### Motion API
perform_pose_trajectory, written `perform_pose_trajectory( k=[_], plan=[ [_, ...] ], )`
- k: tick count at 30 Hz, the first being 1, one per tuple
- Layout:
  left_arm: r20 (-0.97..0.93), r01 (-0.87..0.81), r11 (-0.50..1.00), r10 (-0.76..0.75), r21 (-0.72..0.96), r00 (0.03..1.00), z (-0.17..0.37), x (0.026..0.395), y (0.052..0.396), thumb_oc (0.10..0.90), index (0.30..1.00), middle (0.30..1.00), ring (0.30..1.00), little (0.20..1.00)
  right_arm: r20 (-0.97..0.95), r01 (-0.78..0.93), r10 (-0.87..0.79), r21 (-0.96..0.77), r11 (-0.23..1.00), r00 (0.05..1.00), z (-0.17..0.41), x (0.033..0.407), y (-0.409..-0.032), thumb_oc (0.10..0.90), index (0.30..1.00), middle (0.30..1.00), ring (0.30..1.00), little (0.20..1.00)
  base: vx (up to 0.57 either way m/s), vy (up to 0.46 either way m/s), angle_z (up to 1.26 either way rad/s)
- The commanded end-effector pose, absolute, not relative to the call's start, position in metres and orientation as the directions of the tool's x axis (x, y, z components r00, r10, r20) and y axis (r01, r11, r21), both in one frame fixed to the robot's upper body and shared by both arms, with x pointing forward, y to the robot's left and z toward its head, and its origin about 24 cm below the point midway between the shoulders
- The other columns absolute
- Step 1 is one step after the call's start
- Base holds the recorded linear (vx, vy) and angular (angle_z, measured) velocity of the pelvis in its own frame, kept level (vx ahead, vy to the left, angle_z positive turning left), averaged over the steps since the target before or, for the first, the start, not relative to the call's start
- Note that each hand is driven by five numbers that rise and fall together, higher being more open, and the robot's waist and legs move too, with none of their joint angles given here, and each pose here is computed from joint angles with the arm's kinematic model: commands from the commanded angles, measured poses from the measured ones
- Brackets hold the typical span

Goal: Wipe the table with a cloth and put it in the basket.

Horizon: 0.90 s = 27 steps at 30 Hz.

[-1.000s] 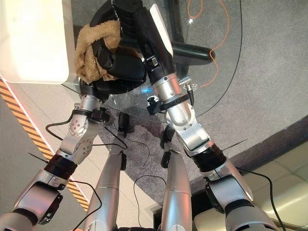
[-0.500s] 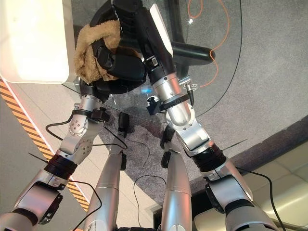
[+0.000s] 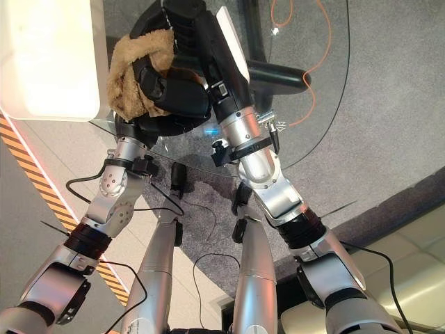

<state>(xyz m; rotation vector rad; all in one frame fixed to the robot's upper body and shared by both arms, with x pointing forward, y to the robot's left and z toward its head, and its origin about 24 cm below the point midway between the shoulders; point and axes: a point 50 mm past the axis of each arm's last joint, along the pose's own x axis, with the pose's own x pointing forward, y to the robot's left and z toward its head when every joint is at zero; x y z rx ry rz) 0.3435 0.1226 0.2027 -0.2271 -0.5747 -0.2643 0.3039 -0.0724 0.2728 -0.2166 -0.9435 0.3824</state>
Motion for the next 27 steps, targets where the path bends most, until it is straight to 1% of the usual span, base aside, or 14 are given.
perform_pose_trajectory(
  k=[1,27],
  plan=[
    [0.818,0.462,0.880,-0.184,-0.110,0.545,0.2623,0.3197,0.1078,0.100,0.300,0.300,0.300,0.200,0.895,-0.244,0.400,-0.350,0.905,0.200,0.3237,0.2645,-0.0599,0.800,0.900,0.900,0.900,0.900,0.00,0.000,0.00],
    [0.819,0.454,0.882,-0.162,-0.130,0.550,0.2623,0.3215,0.1107,0.100,0.300,0.300,0.300,0.200,0.896,-0.235,0.394,-0.346,0.908,0.206,0.3232,0.2662,-0.0599,0.800,0.900,0.900,0.900,0.900,0.00,0.000,0.00]
  ],
)
